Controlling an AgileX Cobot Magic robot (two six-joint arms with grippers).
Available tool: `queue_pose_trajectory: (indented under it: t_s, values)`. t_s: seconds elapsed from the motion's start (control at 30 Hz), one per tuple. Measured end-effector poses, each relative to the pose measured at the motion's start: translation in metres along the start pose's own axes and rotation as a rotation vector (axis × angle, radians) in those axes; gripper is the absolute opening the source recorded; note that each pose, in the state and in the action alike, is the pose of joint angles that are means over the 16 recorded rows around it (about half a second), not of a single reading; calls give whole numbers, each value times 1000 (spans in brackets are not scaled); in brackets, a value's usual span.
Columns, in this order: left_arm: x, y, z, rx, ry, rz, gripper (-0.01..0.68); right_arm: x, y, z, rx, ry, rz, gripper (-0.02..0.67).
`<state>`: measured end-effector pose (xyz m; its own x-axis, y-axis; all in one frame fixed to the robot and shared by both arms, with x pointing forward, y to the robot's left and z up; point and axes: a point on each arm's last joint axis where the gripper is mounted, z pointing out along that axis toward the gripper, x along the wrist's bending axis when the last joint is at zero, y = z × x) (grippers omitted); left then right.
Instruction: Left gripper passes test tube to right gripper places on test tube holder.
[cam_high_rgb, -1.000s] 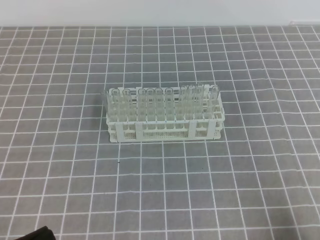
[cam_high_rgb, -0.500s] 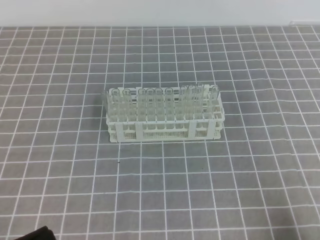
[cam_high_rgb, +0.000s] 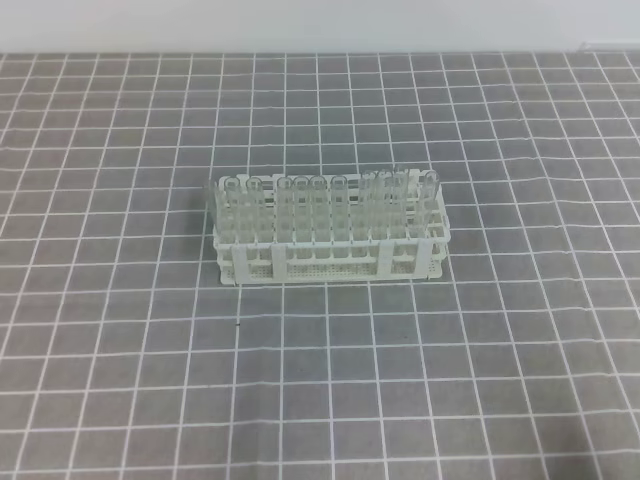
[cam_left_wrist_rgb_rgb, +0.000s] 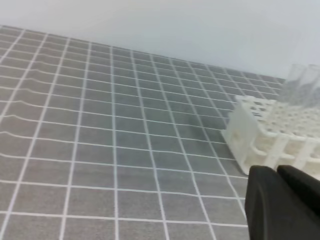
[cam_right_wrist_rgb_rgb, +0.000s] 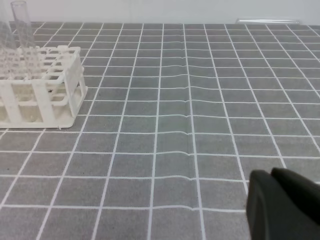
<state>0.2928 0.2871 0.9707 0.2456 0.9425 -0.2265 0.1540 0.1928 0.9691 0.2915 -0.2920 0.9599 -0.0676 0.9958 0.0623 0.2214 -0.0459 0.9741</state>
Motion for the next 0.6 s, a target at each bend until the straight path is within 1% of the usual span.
queue_pose_trajectory:
  t_s: [0.1,0.2,0.6]
  values:
    - [3,1,0,-17,52,10,0,0,0,0,0,0,0,-13]
    - [5,0,-1,-21,81,32,0,0,0,0,0,0,0,-13]
    - [5,-8,-1,57,88,186,0,0,0,0,0,0,1,-13]
